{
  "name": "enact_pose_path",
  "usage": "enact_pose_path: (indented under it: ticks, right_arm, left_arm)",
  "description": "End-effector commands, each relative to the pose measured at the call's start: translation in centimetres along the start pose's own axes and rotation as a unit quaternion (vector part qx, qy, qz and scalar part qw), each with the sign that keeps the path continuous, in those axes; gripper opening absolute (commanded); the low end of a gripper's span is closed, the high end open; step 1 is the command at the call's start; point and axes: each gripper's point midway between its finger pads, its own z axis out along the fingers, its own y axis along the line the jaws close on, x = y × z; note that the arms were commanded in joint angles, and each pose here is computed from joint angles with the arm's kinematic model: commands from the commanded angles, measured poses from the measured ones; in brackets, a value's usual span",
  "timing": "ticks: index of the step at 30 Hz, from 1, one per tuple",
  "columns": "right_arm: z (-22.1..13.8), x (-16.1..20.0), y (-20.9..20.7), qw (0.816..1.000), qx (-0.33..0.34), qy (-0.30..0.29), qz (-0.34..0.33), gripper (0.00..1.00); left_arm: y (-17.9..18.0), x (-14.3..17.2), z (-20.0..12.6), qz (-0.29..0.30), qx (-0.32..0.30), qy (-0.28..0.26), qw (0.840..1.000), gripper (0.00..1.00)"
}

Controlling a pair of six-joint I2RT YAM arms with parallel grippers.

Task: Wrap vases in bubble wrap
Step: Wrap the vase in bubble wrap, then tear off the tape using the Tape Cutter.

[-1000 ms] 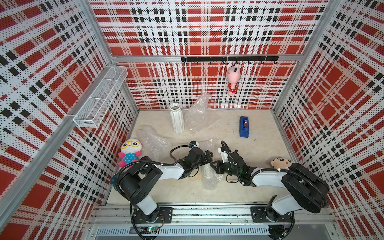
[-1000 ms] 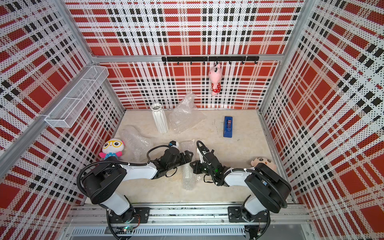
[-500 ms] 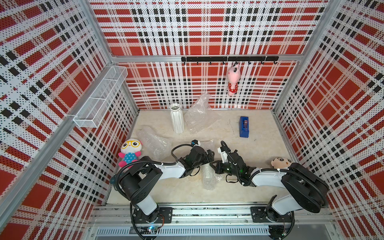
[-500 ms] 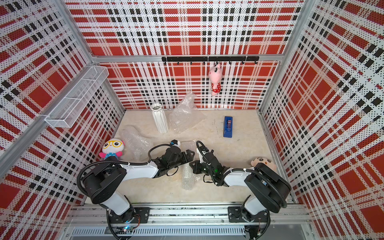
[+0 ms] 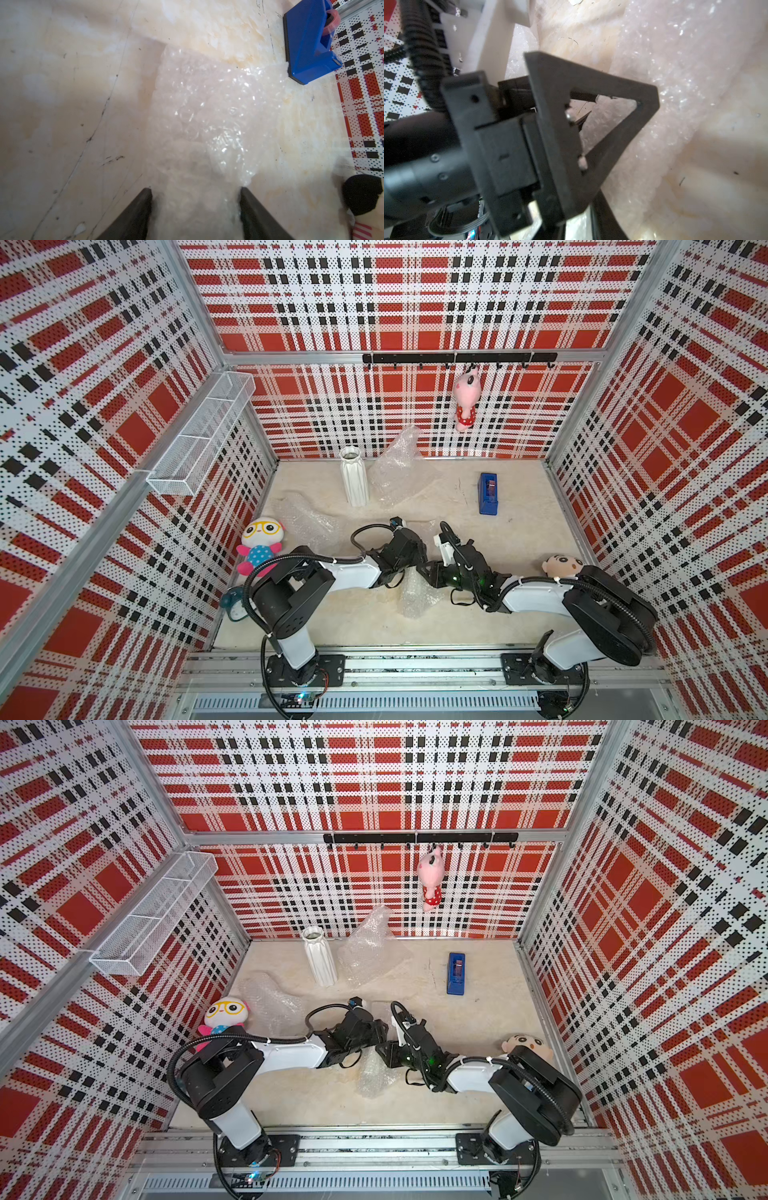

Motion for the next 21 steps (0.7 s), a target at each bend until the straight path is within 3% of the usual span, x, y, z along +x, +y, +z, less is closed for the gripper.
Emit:
enact_pose_path:
  ticks: [1, 5, 9, 13, 21]
  right_arm:
    - [-0.6, -0.4, 0.1, 1.0, 0.016, -0.004, -0.013, 0.34]
    - [-2.6, -1.0, -0.9, 0.997, 0.068, -0.01, -0.04, 0.39]
    - [-6.1, -3.4, -2.4, 0.987, 0.134, -0.059, -0.07, 0.44]
    - [-8.6, -5.6, -3.9, 0.981, 0.162, -0.088, -0.061, 0.45]
    - [-12.7, -14.9, -9.8, 0.969, 0.196, -0.151, -0.011, 0.46]
  left_arm:
    - [1.9, 1.1, 0.3, 0.006, -0.026, 0.014, 1.0, 0.64]
    - [2.2, 0.8, 0.1, 0.0, -0.026, 0.006, 1.0, 0.61]
    - [2.6, 0.7, 0.2, -0.001, -0.029, 0.002, 1.0, 0.59]
    - [2.8, 0.7, 0.2, -0.002, -0.03, 0.001, 1.0, 0.56]
    - [3.0, 0.6, -0.1, 0.0, -0.034, -0.009, 0.999, 0.52]
